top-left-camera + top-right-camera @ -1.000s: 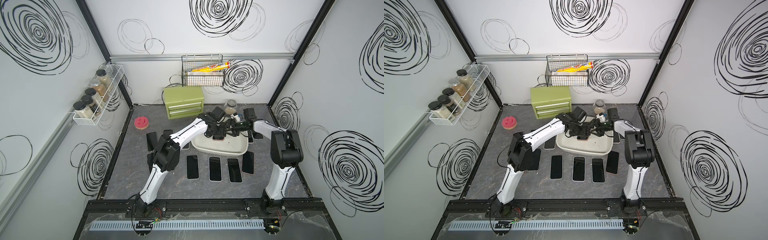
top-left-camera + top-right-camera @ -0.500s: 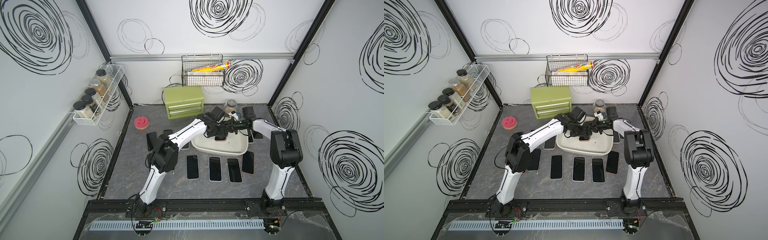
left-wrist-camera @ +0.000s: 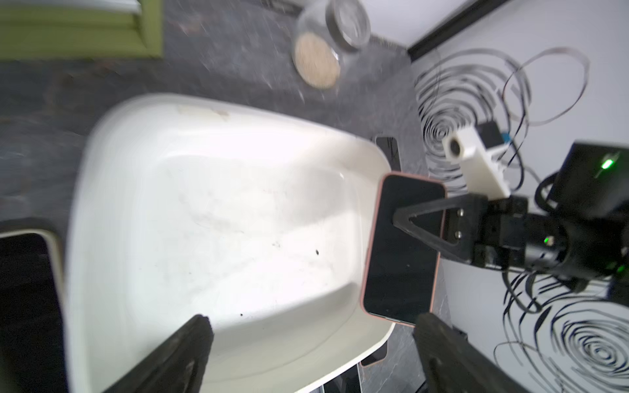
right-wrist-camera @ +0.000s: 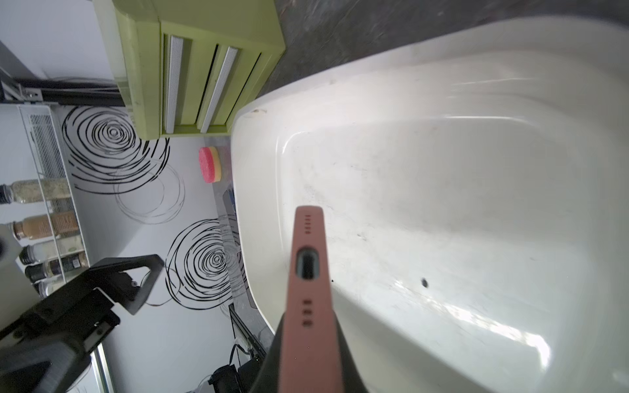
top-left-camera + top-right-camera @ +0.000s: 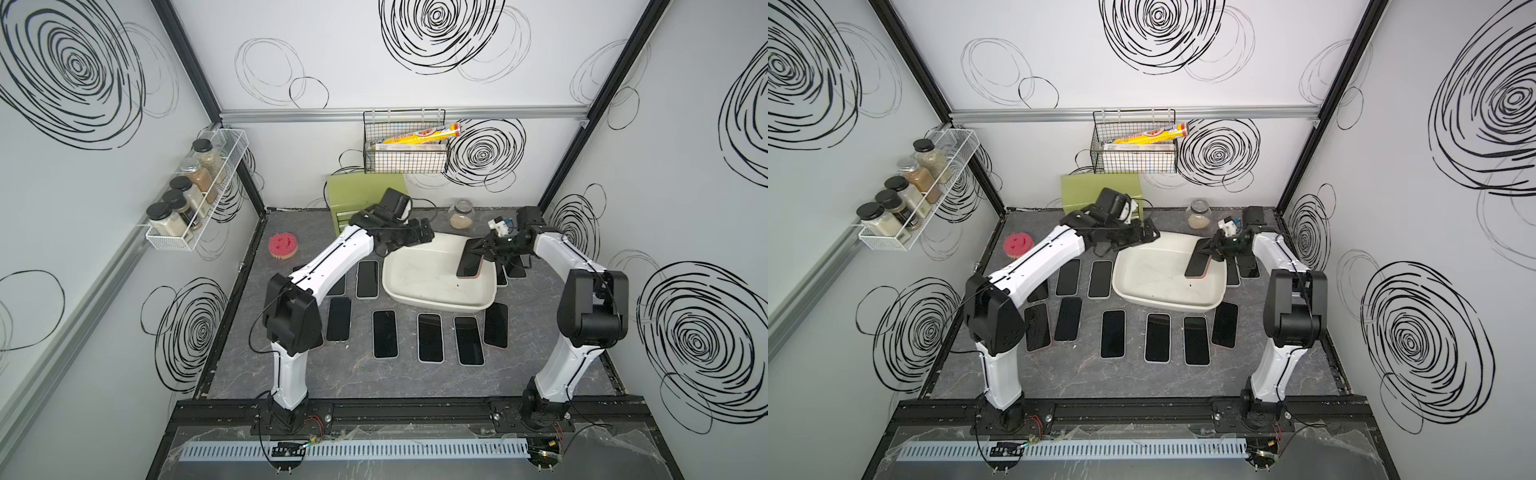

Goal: Take the phone out of the storage box
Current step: Pick up the phone from the storage box, then place the phone at the center of the board.

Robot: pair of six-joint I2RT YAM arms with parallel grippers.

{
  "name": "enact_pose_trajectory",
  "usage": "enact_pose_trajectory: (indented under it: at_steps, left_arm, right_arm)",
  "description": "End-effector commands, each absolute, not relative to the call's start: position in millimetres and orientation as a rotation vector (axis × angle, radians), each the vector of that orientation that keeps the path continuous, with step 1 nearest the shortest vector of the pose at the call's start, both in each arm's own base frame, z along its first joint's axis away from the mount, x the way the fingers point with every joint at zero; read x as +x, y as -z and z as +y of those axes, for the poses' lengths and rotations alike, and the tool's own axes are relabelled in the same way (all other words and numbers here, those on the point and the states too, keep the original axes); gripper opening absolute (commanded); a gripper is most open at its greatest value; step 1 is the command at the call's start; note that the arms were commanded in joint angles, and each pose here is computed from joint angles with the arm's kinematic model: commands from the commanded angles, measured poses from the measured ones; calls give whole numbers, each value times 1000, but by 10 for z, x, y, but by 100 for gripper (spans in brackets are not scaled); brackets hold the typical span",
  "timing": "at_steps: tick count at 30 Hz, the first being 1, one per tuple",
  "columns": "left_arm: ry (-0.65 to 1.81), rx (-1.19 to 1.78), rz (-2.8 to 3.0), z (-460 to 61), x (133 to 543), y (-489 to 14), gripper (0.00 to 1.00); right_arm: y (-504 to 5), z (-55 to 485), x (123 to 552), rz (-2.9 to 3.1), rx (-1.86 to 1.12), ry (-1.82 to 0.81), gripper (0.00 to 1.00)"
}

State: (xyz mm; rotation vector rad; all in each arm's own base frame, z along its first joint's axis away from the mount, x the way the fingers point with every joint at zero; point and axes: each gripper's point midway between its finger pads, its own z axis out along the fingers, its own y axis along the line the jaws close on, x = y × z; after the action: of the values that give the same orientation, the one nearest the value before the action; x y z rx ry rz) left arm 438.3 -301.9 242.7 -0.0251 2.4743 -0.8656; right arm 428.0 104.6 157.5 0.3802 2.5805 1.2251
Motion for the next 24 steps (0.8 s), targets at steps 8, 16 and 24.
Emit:
enact_pose_trajectory:
  at_steps: [8, 16, 24]
  left_arm:
    - [860, -35, 2397, -2582, 4219, -2594, 99]
    - [870, 28, 2404, -2397, 3675, -2439, 99]
    - [957, 112, 2371, -2306, 3312, -2366, 99]
  right_arm:
    - [-1981, -32, 3721, 2589, 518, -765, 0]
    - [-1926, -324, 3365, 2678, 584, -496, 0]
    - [-1513, -573, 2904, 2853, 649, -191, 0]
